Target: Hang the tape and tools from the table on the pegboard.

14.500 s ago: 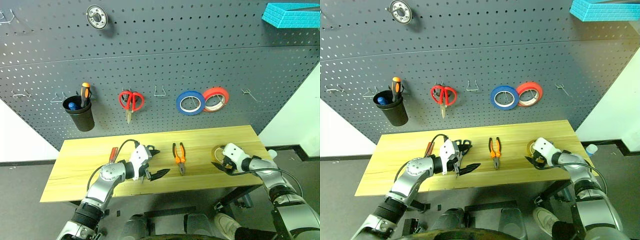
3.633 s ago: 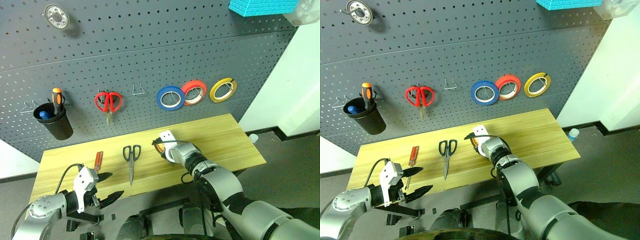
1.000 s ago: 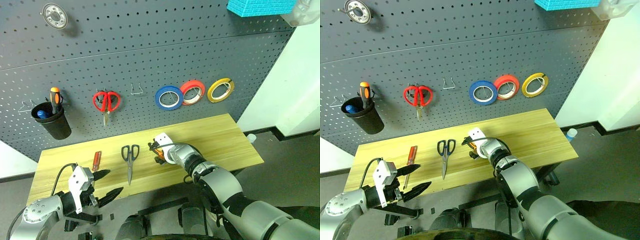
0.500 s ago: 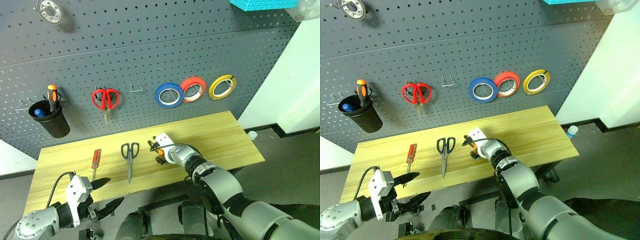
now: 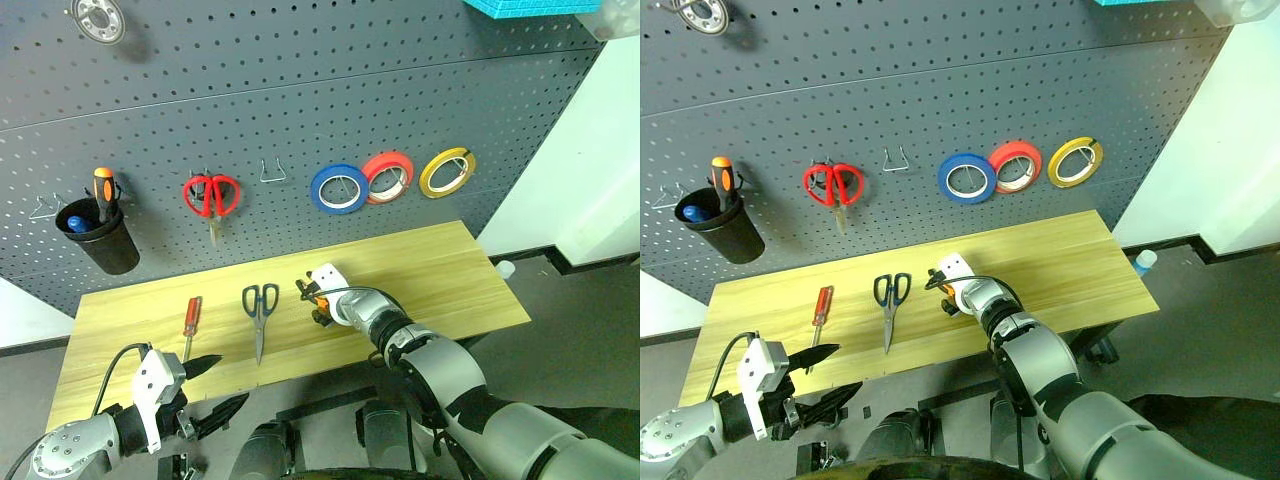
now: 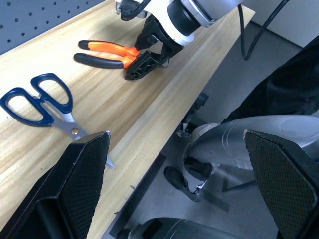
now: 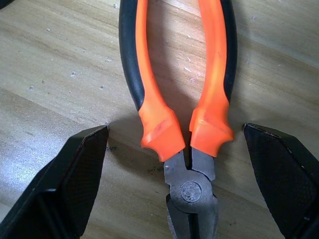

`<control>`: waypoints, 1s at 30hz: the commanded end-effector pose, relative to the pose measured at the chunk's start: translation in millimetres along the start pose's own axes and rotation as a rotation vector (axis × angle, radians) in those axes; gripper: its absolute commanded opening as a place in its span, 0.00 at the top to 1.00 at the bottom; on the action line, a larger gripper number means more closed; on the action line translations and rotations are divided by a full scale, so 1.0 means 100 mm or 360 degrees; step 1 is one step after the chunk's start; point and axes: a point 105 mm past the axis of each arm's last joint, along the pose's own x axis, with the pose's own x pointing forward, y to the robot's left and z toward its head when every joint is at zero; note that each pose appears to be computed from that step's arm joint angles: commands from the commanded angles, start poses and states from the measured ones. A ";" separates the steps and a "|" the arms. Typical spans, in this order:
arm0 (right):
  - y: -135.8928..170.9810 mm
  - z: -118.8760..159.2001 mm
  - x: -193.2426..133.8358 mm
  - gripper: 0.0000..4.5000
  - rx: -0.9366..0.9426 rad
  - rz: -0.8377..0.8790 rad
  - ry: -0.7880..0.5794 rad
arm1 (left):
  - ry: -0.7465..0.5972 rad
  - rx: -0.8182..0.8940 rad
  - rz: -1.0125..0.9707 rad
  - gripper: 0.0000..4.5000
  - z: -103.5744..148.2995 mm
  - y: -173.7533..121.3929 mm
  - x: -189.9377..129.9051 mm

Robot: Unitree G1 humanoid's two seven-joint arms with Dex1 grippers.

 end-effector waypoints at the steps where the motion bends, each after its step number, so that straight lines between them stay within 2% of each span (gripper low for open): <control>1: 0.05 0.15 -0.02 0.04 0.0004 0.0018 -0.0069 | -0.0043 0.0034 0.0001 0.00 0.08 0.00 -0.01; 3: 0.04 0.16 -0.02 0.14 0.0011 0.0012 -0.0073 | -0.0042 0.0035 0.0001 0.00 0.08 0.01 0.00; 8: 0.02 0.16 -0.03 0.51 0.0019 0.0004 -0.0080 | -0.0043 0.0042 0.0002 0.00 0.09 0.03 0.01; 9: 0.02 0.17 -0.02 0.53 0.0019 0.0004 -0.0081 | -0.0044 0.0044 0.0003 0.00 0.09 0.03 0.01; 18: -0.06 0.23 -0.05 0.53 -0.0023 -0.0018 -0.0136 | -0.0070 0.0068 0.0024 0.00 0.12 0.10 0.05; 22: -0.08 0.32 -0.07 0.53 -0.0165 0.0010 -0.0248 | -0.0102 0.0083 0.0048 0.00 0.15 0.15 0.07; 30: -0.01 0.60 -0.27 0.53 -0.0534 0.0101 -0.0653 | -0.0193 0.0112 0.0098 0.00 0.20 0.27 0.19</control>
